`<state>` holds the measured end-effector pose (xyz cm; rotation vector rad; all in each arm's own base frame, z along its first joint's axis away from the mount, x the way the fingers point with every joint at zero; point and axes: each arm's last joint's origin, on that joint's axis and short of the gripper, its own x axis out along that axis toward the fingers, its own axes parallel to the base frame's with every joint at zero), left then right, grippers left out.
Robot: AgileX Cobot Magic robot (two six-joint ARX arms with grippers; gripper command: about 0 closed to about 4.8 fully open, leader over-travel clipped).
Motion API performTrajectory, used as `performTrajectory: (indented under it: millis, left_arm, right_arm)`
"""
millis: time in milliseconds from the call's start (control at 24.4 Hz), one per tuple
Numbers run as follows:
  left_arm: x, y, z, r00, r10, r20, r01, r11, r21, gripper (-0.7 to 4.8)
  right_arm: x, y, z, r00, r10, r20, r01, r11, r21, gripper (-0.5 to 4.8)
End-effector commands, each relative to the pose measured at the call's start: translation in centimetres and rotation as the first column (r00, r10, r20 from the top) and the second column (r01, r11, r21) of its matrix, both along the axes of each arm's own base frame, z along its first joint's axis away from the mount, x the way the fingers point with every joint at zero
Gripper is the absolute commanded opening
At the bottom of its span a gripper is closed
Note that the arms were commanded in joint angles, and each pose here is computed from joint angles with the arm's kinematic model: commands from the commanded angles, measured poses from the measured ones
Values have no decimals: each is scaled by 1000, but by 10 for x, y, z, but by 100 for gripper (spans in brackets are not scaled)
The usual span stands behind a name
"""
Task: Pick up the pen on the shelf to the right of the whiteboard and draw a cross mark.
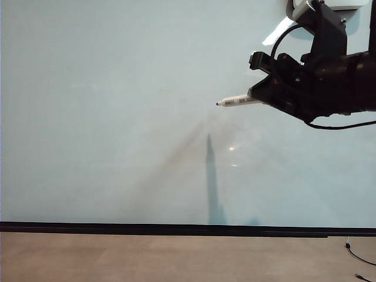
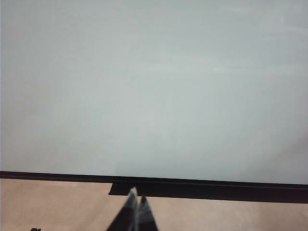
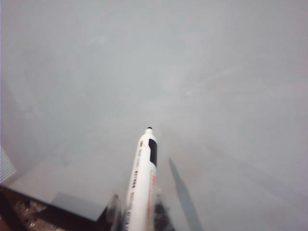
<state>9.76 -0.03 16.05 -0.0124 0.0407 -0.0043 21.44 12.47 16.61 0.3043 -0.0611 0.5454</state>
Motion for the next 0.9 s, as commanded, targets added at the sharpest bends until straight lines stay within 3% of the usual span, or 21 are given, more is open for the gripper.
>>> performTrajectory:
  millis: [41,902]
  left_arm:
    - [0,0,2,1000,-1,15,1,1000,5,-4]
    - [0,0,2,1000,-1,15,1,1000,5,-5]
  right_arm:
    - [4,4,9,998,0,58,-1,1000,6,-3]
    - [21,10,9,992,-120,44,119,993,24,-3]
